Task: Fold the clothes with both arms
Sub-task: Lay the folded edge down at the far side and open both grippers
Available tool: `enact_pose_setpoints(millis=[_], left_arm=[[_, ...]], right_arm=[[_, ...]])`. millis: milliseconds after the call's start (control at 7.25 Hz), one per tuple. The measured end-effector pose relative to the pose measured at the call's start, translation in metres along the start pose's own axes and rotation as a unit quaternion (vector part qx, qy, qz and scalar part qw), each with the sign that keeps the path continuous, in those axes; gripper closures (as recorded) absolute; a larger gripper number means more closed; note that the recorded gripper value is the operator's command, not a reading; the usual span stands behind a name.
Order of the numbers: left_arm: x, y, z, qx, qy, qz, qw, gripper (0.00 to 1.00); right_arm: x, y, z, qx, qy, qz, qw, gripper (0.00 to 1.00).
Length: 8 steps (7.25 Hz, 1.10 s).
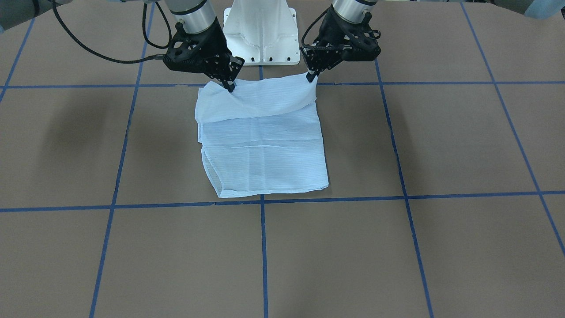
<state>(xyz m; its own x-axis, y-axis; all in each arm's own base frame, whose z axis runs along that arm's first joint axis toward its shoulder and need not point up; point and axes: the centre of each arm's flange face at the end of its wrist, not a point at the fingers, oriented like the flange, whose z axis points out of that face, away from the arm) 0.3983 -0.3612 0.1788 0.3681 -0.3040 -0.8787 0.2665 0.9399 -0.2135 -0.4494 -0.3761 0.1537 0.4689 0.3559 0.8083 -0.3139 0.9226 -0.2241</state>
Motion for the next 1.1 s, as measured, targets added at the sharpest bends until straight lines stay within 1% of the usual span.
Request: enact_pose_setpoints(millis=[276, 552, 690, 828, 1104], left_arm=[[-0.002, -0.025, 0.013, 0.015, 0.008, 0.0, 0.9999, 1.0], [0.002, -0.051, 0.033, 0.027, 0.017, -0.001, 0.9995, 1.0], [0.007, -0.064, 0.048, 0.032, 0.021, -0.002, 0.9993, 1.0], [0.006, -0.079, 0.064, 0.037, 0.024, -0.004, 0.999, 1.0], [-0.009, -0.111, 0.094, 0.05, 0.022, -0.003, 0.9985, 1.0]], right_arm=[[-0.026, -0.026, 0.016, 0.015, 0.011, -0.003, 0.9998, 1.0], [-0.055, -0.05, 0.035, 0.027, 0.012, 0.003, 0.9996, 1.0], [-0.064, -0.062, 0.049, 0.031, 0.014, 0.006, 0.9994, 1.0], [-0.068, -0.07, 0.064, 0.033, 0.022, 0.01, 0.9992, 1.0], [-0.065, -0.083, 0.095, 0.034, 0.048, 0.018, 0.9981, 1.0]])
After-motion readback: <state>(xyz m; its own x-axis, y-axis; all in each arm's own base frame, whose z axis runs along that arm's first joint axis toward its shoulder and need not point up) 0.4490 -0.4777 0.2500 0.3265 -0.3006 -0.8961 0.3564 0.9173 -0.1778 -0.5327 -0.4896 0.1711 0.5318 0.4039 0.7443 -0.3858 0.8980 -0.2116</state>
